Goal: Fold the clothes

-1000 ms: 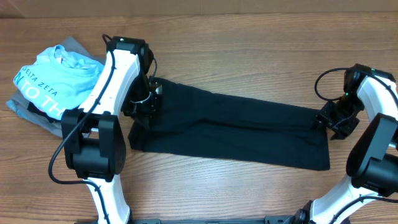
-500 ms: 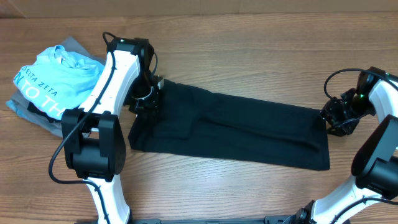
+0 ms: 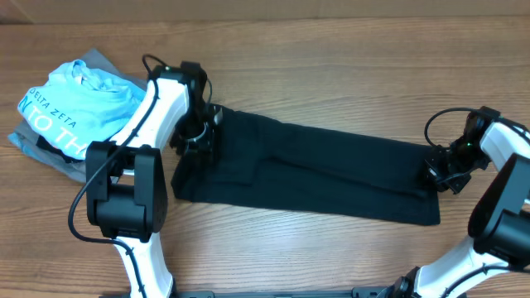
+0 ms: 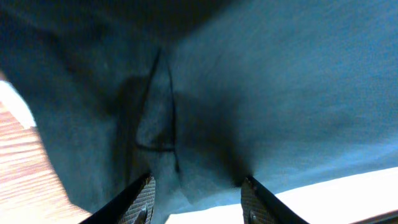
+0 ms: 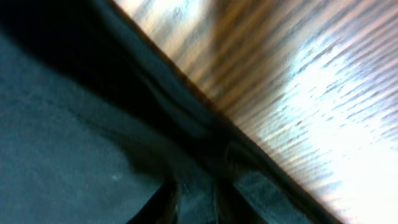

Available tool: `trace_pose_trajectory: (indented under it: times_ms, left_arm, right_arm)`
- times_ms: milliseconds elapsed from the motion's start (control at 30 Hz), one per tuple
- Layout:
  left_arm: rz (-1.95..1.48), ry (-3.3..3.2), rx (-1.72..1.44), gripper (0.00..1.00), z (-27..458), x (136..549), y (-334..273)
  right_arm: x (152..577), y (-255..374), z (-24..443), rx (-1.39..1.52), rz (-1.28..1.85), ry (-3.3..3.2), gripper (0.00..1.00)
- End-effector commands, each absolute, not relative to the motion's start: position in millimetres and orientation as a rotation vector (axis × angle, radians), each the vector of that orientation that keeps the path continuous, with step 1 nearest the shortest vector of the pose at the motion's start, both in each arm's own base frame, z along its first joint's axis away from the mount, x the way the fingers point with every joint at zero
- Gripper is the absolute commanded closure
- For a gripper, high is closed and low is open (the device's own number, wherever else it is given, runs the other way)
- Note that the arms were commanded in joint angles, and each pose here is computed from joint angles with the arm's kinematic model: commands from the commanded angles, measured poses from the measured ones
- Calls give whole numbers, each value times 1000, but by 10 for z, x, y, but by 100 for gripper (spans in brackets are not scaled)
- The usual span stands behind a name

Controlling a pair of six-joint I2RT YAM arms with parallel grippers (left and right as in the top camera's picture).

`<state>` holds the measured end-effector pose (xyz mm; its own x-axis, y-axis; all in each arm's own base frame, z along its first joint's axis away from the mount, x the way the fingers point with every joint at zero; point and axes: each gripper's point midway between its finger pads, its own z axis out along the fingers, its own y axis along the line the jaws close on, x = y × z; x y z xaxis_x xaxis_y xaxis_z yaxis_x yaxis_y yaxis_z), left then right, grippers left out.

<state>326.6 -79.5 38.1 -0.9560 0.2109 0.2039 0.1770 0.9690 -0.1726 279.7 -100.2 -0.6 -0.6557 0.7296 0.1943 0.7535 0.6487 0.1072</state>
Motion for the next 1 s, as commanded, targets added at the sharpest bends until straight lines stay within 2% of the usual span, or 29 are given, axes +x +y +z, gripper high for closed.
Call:
trace_pose_trajectory:
  times_ms: [0,133,200,233,300,400,500,633,800,967]
  left_arm:
    - [278,-2845,-294,52,198,3024,-809]
    - [256,-2838,-292,52,76,2951,-768]
    - [239,-2843,-286,63,72,2965,-739]
    - [243,-2854,-270,66,90,3003,-728]
    - [286,-2868,-247,61,157,3072,-742]
    - [525,-2881,-223,56,525,3277,-906]
    - [586,-2979,-222,55,929,3614,-892]
    - [617,-3152,-300,55,1165,4054,-944]
    - [624,-3168,-395,76,822,4147,-1163]
    - [463,-3106,-404,84,124,3980,-1070]
  right_arm:
    - [2888,-1224,-147,-1347,-195,-2764,86]
    - [3004,-1278,89,-1340,-320,-2767,89]
    - [3069,-1199,242,-1277,-463,-2780,85]
    - [3112,-1146,348,-1239,-549,-2789,80]
    - [3150,-1104,448,-1213,-611,-2804,76]
    - [3169,-1075,576,-1194,-646,-2835,71]
    - [3131,-1053,596,-1192,-646,-2820,68]
    - [3118,-1044,597,-1192,-647,-2813,65]
    - [3109,-1054,587,-1192,-634,-2814,61]
    - [3113,-1069,582,-1193,-623,-2820,57]
